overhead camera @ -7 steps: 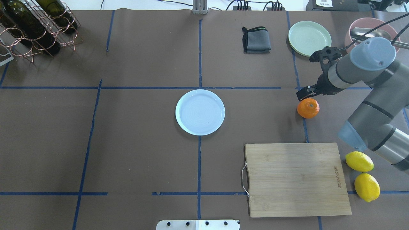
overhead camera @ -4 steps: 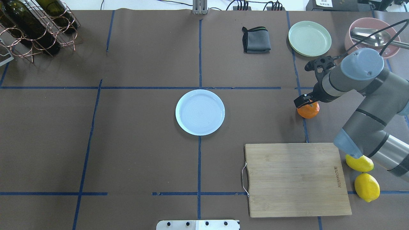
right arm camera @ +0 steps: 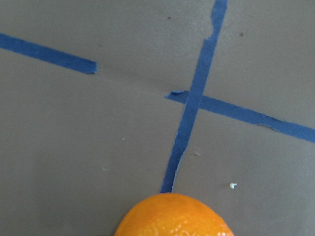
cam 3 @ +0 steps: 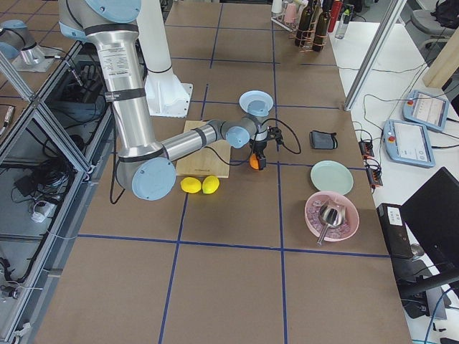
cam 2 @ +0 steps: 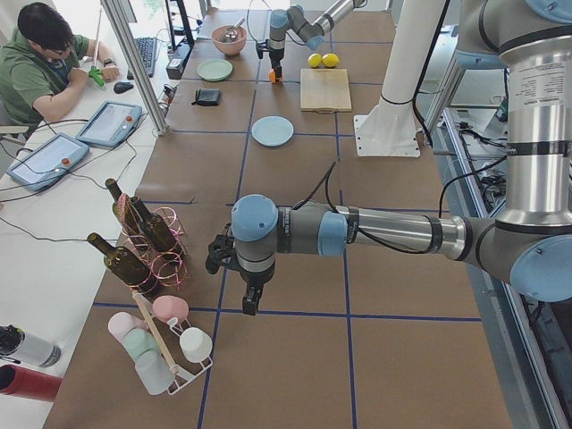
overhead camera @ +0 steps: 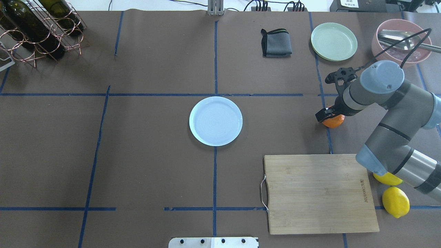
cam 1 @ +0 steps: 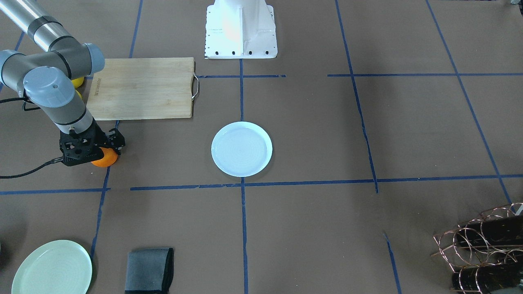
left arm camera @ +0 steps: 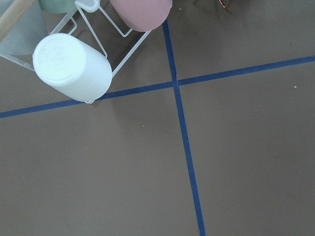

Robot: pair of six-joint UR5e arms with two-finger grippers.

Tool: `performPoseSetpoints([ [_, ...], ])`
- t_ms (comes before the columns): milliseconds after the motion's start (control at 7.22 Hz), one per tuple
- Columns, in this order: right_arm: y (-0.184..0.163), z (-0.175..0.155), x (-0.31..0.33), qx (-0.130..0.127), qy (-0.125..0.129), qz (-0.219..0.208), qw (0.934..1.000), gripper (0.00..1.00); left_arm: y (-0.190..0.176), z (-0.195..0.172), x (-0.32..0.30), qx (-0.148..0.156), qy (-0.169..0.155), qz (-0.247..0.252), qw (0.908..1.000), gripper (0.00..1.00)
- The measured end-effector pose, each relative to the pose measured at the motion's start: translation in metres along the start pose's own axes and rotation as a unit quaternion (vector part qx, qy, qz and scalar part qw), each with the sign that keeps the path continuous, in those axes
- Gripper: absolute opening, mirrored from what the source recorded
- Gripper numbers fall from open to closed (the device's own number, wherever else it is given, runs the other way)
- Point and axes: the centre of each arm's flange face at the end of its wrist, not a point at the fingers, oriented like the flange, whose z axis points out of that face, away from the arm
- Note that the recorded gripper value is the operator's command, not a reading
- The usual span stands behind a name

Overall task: Pick orange to plate
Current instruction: 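Close the right gripper on the orange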

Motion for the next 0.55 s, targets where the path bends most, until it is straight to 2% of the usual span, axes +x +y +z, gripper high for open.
performPoseSetpoints([
  [138,-0.001,-0.002,-0.003,0.002,-0.002,-0.001,1.0,0.16,0.0,0.0,0.0,0.0,0.0,0.0,1.0,1.0],
  [554,-0.021,-0.019,-0.046,0.017,-0.023,0.019,0.9994,0.18,0.0,0.0,0.0,0.0,0.0,0.0,1.0,1.0],
])
